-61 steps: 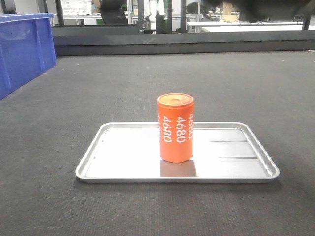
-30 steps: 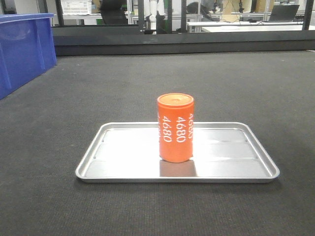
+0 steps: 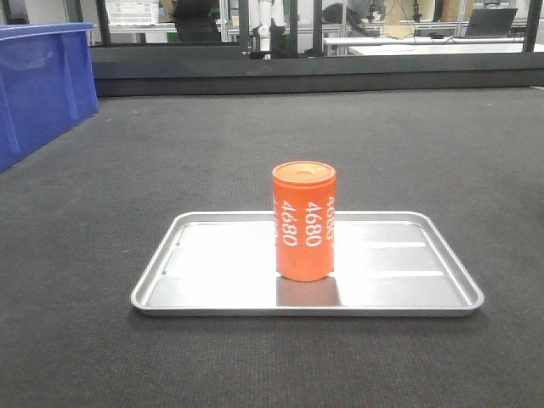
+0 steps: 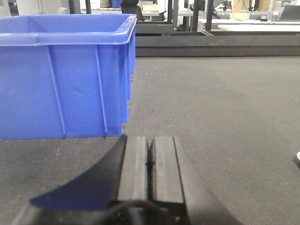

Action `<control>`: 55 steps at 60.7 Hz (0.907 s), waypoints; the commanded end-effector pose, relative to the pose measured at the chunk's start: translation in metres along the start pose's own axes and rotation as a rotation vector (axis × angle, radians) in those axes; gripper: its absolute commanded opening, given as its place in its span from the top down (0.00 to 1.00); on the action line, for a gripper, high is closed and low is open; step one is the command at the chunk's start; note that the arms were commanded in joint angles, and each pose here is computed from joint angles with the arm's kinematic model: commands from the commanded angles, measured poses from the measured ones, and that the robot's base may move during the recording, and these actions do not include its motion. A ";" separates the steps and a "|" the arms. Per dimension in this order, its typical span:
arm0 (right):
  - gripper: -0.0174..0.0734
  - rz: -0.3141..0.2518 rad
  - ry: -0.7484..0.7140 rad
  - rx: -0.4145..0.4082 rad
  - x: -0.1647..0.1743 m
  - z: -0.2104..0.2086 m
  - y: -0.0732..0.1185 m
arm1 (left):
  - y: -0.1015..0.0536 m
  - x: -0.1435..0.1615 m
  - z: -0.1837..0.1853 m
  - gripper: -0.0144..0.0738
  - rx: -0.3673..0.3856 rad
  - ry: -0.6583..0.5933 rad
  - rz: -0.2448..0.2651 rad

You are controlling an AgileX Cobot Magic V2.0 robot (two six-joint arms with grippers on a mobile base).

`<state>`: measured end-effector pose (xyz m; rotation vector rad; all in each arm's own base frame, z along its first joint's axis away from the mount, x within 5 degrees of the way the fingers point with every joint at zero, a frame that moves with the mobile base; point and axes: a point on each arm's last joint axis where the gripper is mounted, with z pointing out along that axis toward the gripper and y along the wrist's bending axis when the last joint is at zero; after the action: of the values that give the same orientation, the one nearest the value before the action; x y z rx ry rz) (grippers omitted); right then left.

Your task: Grab orange capacitor from left shelf to right conveyor

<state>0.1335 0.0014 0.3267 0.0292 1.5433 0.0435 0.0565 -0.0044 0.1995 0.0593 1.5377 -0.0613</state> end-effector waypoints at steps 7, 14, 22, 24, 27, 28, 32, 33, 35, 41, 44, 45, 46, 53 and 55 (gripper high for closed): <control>0.75 -0.098 -0.147 0.068 -0.013 -0.051 -0.005 | 0.000 -0.010 0.000 0.96 0.005 -0.080 0.000; 0.75 -0.104 -0.207 0.069 0.008 -0.073 -0.005 | 0.000 -0.010 0.000 0.96 0.005 -0.080 -0.006; 0.75 -0.100 -0.230 0.067 0.046 -0.081 -0.006 | 0.000 -0.010 0.000 0.96 0.005 -0.080 0.000; 0.75 -0.091 -0.234 0.058 0.055 -0.081 -0.006 | 0.000 -0.010 0.000 0.96 0.005 -0.080 -0.006; 0.75 -0.079 -0.226 0.045 0.069 -0.080 -0.006 | 0.000 -0.010 0.000 0.96 0.005 -0.080 0.000; 0.75 -0.076 -0.224 0.041 0.072 -0.080 -0.006 | 0.000 -0.010 0.000 0.96 0.005 -0.080 0.000; 0.75 -0.068 -0.196 0.032 0.086 -0.078 -0.007 | 0.000 -0.010 0.000 0.96 0.005 -0.080 -0.006; 0.75 -0.066 -0.187 0.028 0.089 -0.078 -0.007 | 0.000 -0.010 0.000 0.96 0.005 -0.080 0.000; 0.75 -0.066 -0.176 0.024 0.094 -0.078 -0.007 | 0.000 -0.010 0.000 0.96 0.005 -0.080 0.000; 0.75 -0.066 -0.147 0.024 0.110 -0.076 -0.007 | 0.000 -0.010 0.000 0.96 0.005 -0.080 0.000; 0.75 -0.067 -0.111 0.022 0.113 -0.076 -0.007 | 0.000 -0.010 0.000 0.96 0.005 -0.080 0.000; 0.75 -0.067 -0.109 0.021 0.113 -0.075 -0.007 | 0.000 -0.010 0.000 0.96 0.005 -0.080 0.000; 0.75 -0.067 -0.109 0.021 0.113 -0.075 -0.007 | 0.000 -0.010 0.000 0.96 0.005 -0.080 0.000; 0.75 -0.066 -0.125 0.023 0.112 -0.076 -0.007 | 0.000 -0.010 0.000 0.96 0.005 -0.080 -0.006; 0.75 -0.066 -0.131 0.023 0.111 -0.076 -0.007 | 0.000 -0.010 0.000 0.96 0.005 -0.080 0.000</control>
<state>0.0611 -0.0005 0.2050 -0.0080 1.5062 -0.0195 0.0565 -0.0044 0.1995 0.0593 1.5377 -0.0613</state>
